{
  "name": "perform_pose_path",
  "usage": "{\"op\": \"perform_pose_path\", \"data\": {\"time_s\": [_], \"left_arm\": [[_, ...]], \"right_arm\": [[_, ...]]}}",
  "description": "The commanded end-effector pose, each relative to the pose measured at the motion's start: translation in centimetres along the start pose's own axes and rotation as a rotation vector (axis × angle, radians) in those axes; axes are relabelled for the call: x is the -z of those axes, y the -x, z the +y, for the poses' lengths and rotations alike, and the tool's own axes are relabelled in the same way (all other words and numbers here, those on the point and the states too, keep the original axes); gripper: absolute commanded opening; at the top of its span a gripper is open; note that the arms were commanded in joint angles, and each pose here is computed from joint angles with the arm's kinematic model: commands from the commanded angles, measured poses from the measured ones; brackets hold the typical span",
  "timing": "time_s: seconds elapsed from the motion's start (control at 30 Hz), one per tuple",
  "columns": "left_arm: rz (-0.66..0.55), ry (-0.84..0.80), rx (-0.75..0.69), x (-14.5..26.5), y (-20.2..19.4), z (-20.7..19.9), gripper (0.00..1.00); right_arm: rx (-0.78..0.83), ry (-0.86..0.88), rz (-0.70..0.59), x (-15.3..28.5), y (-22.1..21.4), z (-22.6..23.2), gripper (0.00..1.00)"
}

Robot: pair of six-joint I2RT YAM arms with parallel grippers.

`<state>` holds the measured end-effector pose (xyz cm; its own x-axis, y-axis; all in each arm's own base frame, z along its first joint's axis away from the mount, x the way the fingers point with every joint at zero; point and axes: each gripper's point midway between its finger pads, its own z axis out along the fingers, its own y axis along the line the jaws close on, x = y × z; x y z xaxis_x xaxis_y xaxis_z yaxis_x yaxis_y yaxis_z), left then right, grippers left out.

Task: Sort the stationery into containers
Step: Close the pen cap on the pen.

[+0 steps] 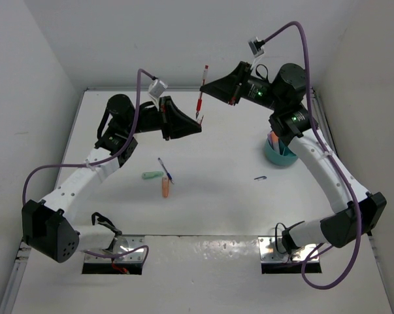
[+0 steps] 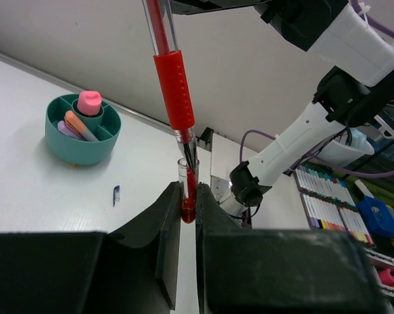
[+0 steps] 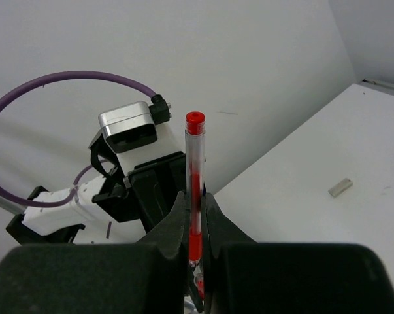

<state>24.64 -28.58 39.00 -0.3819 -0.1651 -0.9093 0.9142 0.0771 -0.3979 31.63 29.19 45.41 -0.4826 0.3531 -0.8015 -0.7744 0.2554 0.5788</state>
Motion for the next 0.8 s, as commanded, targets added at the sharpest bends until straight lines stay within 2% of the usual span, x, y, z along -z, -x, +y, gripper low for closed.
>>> {"op": "perform_pose_path", "data": {"time_s": [0.0, 0.77], "left_arm": [[-0.011, -0.043, -0.070, -0.24, 1.45, -1.63, 0.00], [-0.006, -0.030, -0.072, 0.11, 1.37, -1.25, 0.00]], "right_arm": [[0.070, 0.038, -0.022, 0.35, 1.04, 1.84, 0.00], [0.074, 0.012, -0.032, 0.94, 1.53, 1.11, 0.00]]}}
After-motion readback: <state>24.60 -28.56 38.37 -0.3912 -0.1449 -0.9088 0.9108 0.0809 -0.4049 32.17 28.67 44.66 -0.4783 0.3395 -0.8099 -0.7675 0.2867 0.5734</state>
